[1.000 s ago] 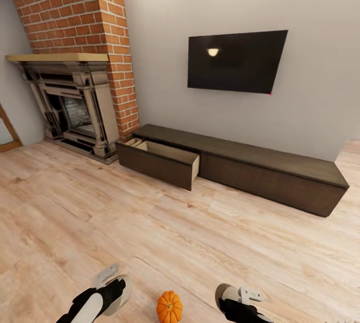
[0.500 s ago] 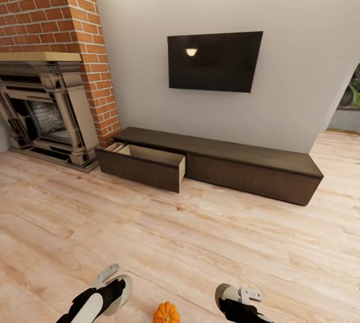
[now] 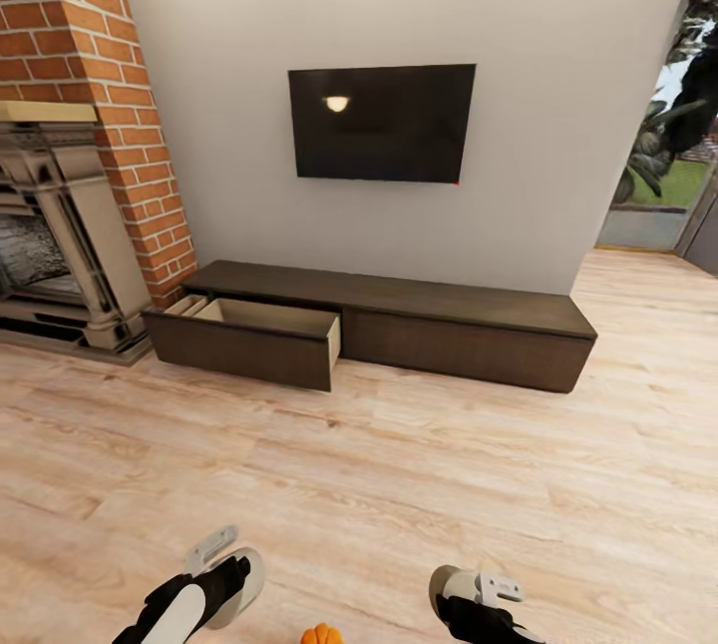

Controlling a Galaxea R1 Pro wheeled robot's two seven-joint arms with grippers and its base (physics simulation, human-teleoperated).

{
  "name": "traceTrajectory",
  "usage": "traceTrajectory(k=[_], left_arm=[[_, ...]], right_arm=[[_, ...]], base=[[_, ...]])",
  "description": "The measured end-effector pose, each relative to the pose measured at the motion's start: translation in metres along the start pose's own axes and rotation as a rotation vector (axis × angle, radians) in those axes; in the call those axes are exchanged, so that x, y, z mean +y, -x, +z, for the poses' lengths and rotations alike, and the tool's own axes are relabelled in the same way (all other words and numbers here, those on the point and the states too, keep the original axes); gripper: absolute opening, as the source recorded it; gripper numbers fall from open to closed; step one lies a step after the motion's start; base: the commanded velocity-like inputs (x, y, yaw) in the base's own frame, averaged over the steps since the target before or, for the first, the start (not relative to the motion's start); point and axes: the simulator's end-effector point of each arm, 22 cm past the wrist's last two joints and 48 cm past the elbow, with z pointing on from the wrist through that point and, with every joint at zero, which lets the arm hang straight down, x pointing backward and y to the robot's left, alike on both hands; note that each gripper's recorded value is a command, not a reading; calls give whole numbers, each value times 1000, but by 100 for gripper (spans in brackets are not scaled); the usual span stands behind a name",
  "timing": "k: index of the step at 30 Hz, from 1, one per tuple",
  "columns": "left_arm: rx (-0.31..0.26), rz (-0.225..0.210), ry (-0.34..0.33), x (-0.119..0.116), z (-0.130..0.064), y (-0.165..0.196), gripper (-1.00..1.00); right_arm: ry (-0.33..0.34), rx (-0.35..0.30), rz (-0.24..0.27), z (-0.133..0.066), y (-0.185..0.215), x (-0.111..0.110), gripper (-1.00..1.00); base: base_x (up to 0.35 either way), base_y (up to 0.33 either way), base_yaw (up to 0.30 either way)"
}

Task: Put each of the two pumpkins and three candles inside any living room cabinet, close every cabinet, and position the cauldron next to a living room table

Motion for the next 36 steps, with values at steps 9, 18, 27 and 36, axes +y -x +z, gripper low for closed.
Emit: traceTrajectory(k=[9,18,27,36], left_arm=[[0,0,0,0,0,0,-100],[0,0,0,0,0,0,-100],[0,-1,0,0,0,0,-100],[0,-1,1,0,0,0,-100]], right_arm=[[0,0,0,0,0,0,-100],[0,0,1,0,0,0,-100],[2,0,-1,0,0,1,-100],[1,-1,-1,0,0,1,-100]], base=[[76,4,-259],[14,0,-258],[0,167,-98],[26,285,-18]])
